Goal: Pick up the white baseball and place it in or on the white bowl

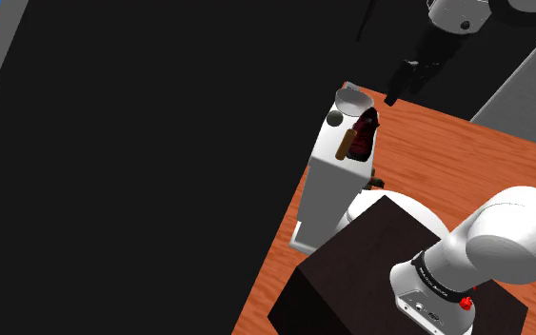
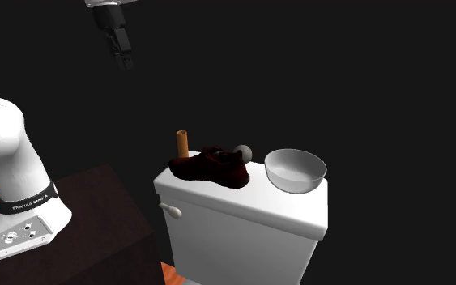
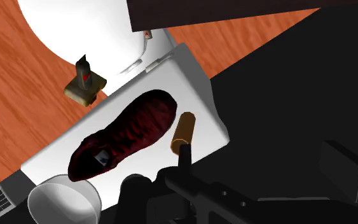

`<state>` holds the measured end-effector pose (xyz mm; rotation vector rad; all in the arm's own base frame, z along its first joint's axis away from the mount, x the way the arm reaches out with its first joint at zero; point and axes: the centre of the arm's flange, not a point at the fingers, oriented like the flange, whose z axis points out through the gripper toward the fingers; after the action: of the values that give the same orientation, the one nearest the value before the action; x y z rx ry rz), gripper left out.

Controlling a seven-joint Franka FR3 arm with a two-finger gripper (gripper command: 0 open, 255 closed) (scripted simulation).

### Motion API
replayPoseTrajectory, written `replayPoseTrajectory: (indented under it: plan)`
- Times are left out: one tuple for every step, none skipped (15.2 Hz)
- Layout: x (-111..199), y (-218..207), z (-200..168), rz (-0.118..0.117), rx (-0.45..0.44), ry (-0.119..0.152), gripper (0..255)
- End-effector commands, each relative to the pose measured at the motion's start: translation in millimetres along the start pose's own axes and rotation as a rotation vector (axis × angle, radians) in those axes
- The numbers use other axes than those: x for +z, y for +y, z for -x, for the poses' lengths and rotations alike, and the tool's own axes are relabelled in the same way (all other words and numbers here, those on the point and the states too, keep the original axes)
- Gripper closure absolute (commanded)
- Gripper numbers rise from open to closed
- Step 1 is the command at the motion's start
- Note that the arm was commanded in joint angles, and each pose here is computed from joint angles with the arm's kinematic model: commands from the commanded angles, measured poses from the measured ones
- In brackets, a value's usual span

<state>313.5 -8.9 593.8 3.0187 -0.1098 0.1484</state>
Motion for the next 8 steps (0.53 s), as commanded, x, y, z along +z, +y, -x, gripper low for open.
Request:
replayPoseTrajectory:
  plan:
    - [0, 0, 0, 0.000, 0.000, 0.000, 0]
    - [10, 6, -6, 0.000, -0.002, 0.004, 0]
    - [20, 11, -12, 0.001, -0.004, 0.007, 0]
    - [29, 17, -19, 0.001, -0.006, 0.011, 0]
    - [39, 23, -25, 0.001, -0.008, 0.014, 0]
    - [49, 29, -31, 0.002, -0.011, 0.018, 0]
    - [58, 34, -38, 0.002, -0.013, 0.021, 0]
    - [68, 40, -44, 0.003, -0.015, 0.025, 0]
